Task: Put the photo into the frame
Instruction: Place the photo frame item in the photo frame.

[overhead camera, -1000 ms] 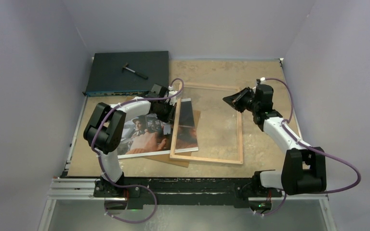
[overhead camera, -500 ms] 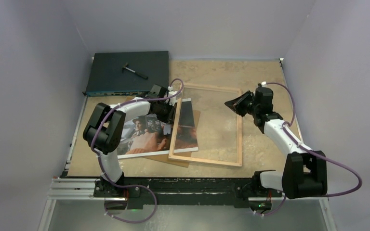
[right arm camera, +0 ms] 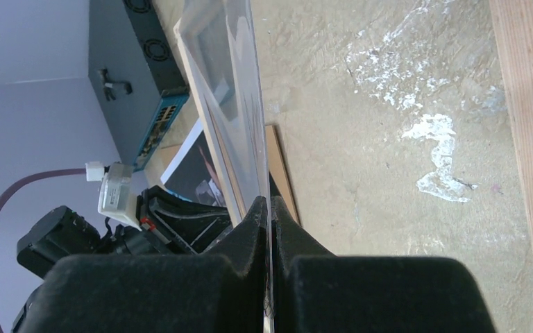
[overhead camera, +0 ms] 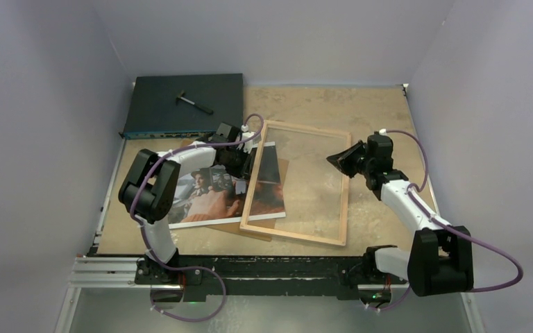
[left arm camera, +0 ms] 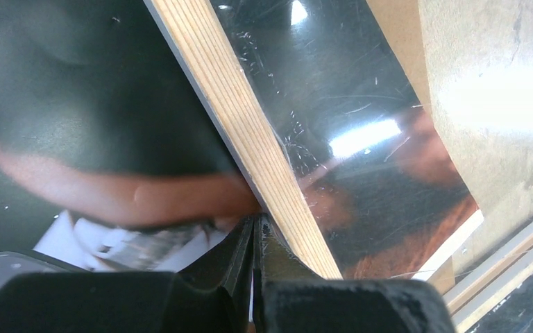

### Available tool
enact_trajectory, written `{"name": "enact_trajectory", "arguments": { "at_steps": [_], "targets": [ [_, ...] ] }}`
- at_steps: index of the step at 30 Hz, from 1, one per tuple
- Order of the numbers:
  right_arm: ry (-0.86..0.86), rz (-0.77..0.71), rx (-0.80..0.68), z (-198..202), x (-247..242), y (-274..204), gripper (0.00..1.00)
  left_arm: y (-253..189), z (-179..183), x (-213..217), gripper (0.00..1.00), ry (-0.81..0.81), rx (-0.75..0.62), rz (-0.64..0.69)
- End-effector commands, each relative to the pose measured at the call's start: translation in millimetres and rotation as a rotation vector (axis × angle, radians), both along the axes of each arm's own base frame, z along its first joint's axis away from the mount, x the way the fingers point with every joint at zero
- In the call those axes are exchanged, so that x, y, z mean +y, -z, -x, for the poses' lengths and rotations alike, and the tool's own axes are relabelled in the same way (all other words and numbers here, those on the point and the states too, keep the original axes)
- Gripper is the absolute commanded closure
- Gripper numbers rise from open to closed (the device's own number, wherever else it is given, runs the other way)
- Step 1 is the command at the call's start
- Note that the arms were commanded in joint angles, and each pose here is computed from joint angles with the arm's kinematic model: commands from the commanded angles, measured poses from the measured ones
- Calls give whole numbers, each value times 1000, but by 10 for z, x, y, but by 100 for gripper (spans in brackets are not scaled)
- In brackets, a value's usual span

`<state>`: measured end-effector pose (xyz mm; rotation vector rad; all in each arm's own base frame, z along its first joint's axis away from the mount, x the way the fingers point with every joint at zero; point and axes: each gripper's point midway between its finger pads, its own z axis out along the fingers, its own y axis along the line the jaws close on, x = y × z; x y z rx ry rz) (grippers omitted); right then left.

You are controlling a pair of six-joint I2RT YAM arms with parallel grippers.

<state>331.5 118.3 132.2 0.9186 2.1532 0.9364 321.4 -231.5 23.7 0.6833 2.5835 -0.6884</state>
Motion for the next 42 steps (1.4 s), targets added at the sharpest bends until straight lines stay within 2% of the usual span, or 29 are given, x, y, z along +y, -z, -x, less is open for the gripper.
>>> {"name": "enact_trajectory", "arguments": {
  "at_steps": [1, 25, 35, 42],
  "targets": [
    [7, 12, 24, 29, -5, 8, 100, -120, 44, -74, 100, 16, -8, 42],
    [-29, -14, 13, 200, 47, -15, 100, -143, 3, -102, 100, 20, -10, 47],
    [-100, -41, -147, 69, 154, -226, 100, -95, -9, -123, 100, 18, 1, 52],
    [-111, -78, -159, 125, 200, -179, 100, -78, -6, -145, 100, 21, 8, 58]
  ]
}}
